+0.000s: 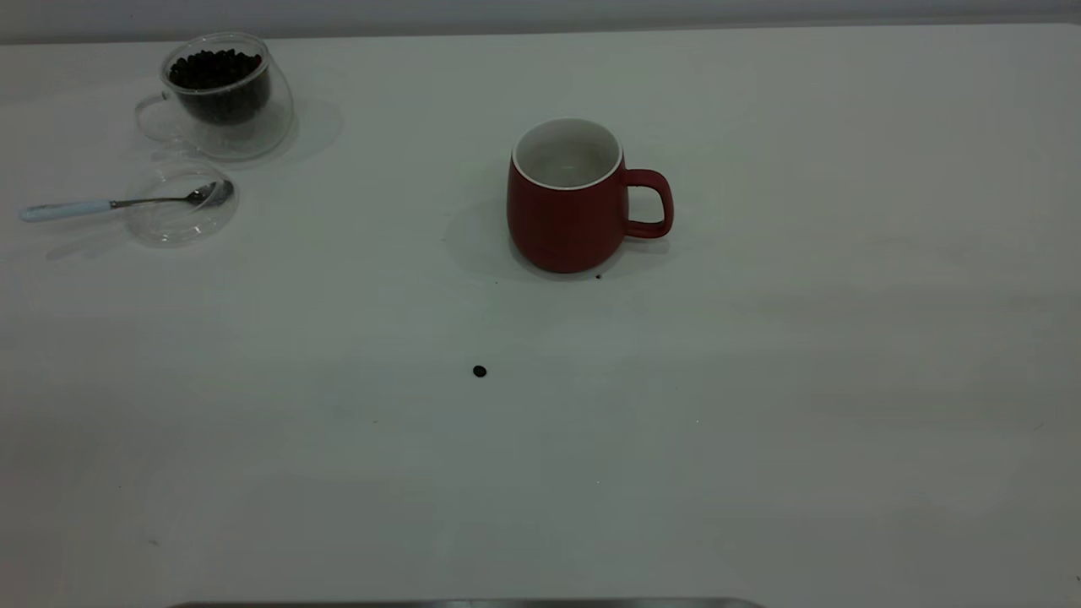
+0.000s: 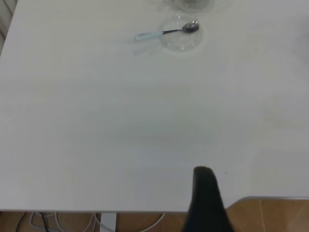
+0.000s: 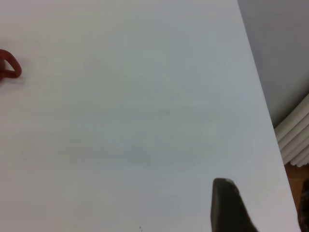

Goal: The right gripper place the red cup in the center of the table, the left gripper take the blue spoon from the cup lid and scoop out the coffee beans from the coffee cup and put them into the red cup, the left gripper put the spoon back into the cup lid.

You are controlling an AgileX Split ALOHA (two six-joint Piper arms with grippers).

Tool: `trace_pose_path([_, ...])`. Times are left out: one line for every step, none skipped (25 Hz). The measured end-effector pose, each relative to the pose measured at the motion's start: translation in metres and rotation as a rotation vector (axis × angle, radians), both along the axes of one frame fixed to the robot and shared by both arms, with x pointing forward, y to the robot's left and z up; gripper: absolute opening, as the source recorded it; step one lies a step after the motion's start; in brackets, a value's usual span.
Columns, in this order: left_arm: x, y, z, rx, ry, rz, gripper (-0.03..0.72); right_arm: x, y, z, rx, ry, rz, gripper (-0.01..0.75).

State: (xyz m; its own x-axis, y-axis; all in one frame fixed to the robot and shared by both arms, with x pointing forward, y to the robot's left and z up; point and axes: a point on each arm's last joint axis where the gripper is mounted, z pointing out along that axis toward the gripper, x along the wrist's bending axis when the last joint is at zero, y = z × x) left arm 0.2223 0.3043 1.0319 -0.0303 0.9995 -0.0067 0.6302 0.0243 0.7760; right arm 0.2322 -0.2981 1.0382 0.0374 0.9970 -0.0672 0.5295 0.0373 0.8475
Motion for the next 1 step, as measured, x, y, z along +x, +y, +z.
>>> trace_pose_path([0.0, 0.0, 0.0, 0.0, 0.0, 0.0, 0.595, 0.0, 0.0, 0.0, 0.0, 0.0, 0.0, 0.384])
